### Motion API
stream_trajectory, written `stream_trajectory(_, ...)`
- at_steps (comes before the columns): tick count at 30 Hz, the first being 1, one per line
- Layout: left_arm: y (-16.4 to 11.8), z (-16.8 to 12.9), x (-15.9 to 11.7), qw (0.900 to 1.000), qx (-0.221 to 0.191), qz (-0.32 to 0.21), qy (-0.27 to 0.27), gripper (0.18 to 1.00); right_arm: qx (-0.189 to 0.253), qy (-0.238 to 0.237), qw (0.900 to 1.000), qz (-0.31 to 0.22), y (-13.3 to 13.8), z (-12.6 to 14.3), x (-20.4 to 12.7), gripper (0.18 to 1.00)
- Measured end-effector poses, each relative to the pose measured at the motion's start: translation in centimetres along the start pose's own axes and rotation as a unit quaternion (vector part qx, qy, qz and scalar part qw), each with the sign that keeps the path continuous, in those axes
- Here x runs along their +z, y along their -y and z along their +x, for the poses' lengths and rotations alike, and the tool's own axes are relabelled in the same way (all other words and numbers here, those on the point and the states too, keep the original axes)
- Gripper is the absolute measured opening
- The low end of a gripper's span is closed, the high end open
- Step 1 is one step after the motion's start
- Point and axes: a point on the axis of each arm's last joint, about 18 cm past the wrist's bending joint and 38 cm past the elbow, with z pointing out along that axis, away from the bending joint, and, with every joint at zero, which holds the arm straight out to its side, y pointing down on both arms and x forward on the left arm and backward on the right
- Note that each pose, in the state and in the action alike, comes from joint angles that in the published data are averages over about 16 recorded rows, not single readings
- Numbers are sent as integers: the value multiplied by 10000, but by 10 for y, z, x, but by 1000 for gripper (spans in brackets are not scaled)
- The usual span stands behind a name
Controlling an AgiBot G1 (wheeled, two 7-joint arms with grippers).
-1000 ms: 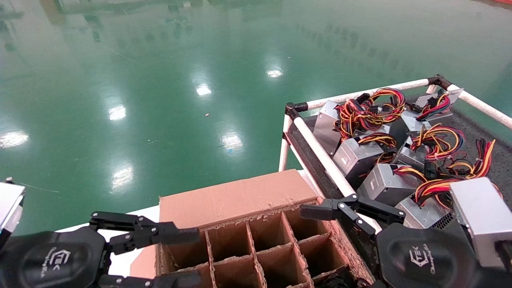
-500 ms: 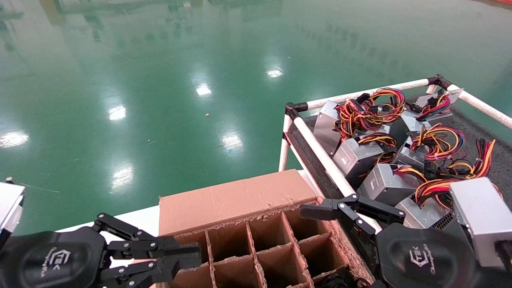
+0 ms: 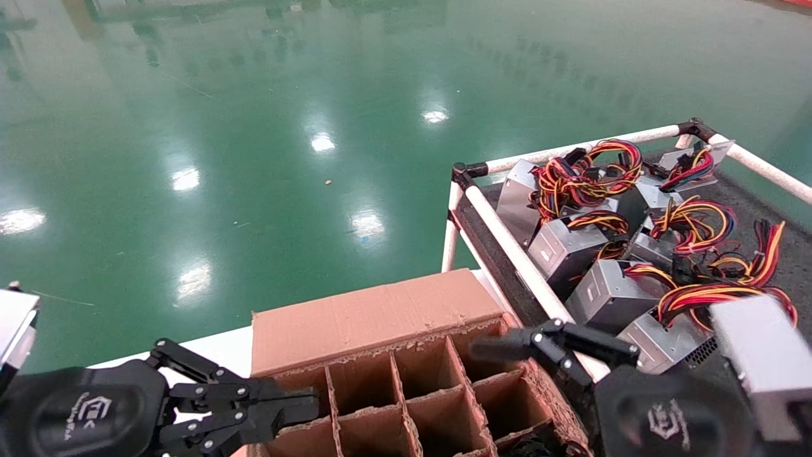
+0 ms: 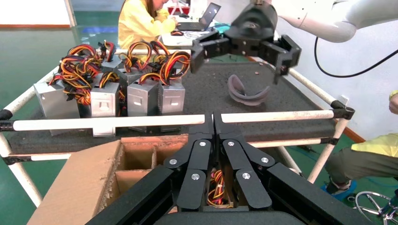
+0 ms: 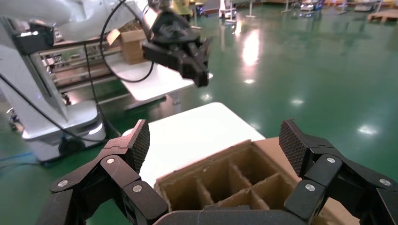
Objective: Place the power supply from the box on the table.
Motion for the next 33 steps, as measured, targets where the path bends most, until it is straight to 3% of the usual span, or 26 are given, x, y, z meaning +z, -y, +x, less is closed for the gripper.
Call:
stream_trajectory(11, 0, 0, 0, 10000, 0, 0, 0, 268, -88, 324, 9971, -685, -29, -3, 3, 1000)
stream_trajectory(17, 0, 0, 0, 10000, 0, 0, 0, 358, -253, 676, 9909, -1134, -50, -7, 10, 1000)
stream_trajectory(33, 0, 0, 0, 10000, 0, 0, 0, 735, -1155, 1377, 9649, -1914, -87, 8, 44, 1000)
